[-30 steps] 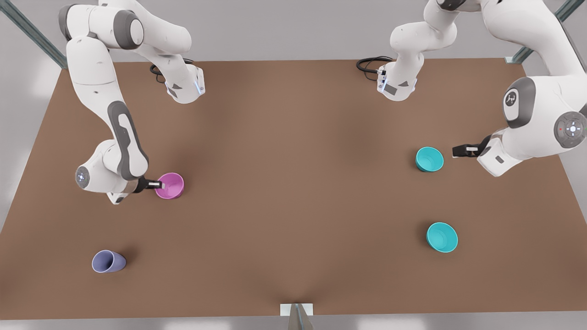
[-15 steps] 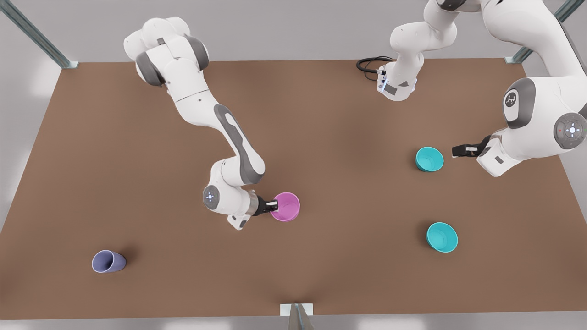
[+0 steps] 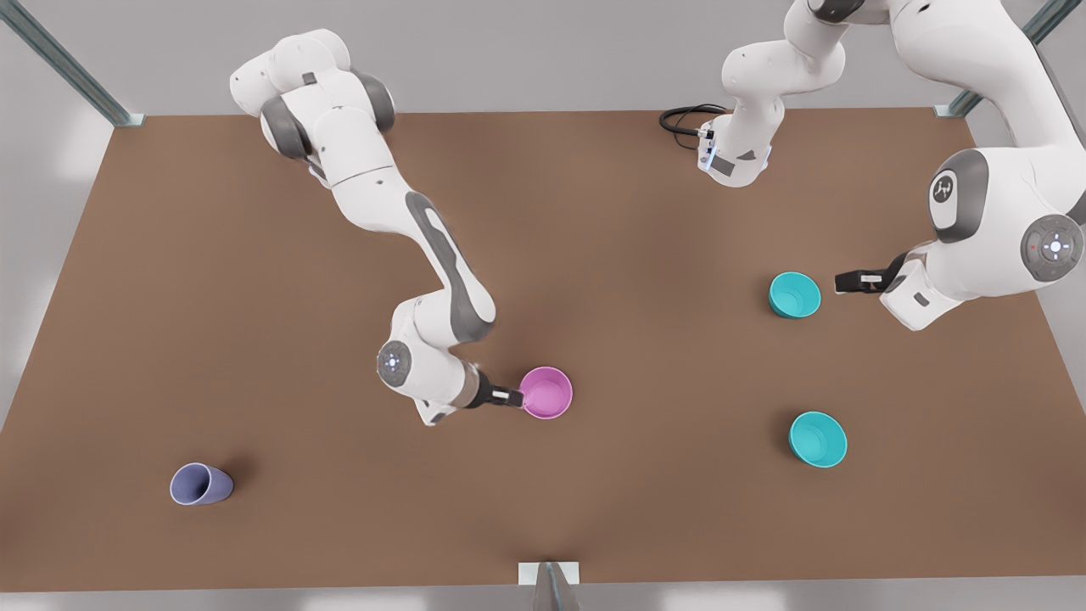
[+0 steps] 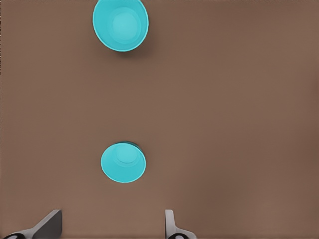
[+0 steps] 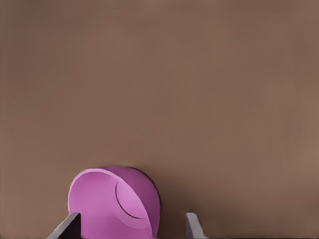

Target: Stack the blue bowl on the pink bowl

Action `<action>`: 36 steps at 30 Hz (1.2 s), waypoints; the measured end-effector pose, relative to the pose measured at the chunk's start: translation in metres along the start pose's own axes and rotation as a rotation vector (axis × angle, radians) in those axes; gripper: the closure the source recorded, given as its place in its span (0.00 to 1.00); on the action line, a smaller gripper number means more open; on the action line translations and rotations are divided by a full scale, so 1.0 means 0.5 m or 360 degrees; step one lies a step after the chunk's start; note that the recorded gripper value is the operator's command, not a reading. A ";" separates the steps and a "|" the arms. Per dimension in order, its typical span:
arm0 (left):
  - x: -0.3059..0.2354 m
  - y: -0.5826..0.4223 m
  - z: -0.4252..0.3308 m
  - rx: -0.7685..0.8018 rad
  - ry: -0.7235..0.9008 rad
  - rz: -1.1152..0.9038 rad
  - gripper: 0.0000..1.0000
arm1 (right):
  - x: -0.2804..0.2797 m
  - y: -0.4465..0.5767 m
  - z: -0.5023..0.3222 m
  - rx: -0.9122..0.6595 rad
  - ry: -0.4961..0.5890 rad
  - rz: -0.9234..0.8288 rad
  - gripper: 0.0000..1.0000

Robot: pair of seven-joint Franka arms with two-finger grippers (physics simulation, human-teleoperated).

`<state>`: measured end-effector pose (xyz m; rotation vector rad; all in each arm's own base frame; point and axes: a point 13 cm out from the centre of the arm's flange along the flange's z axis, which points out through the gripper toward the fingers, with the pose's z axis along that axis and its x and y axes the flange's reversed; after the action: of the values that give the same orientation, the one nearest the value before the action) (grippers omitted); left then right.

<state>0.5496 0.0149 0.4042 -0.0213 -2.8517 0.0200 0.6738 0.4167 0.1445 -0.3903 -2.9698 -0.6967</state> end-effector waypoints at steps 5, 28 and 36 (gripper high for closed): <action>-0.164 0.030 0.045 0.0041 -0.0027 -0.0026 0.00 | -0.205 -0.355 -0.471 0.0416 -0.0142 0.0245 0.00; -0.538 0.173 0.548 0.0338 -0.0267 -0.0124 0.15 | 0.157 -0.372 -0.871 0.0821 0.0146 -0.0595 0.00; -0.547 0.165 0.554 0.0351 -0.0292 -0.0093 0.79 | 0.155 -0.376 -0.868 0.0824 0.0163 -0.0632 0.00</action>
<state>0.7336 0.0897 0.0594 0.1154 -3.0132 0.3401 0.5529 0.0783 0.4619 0.2653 -2.9934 0.0556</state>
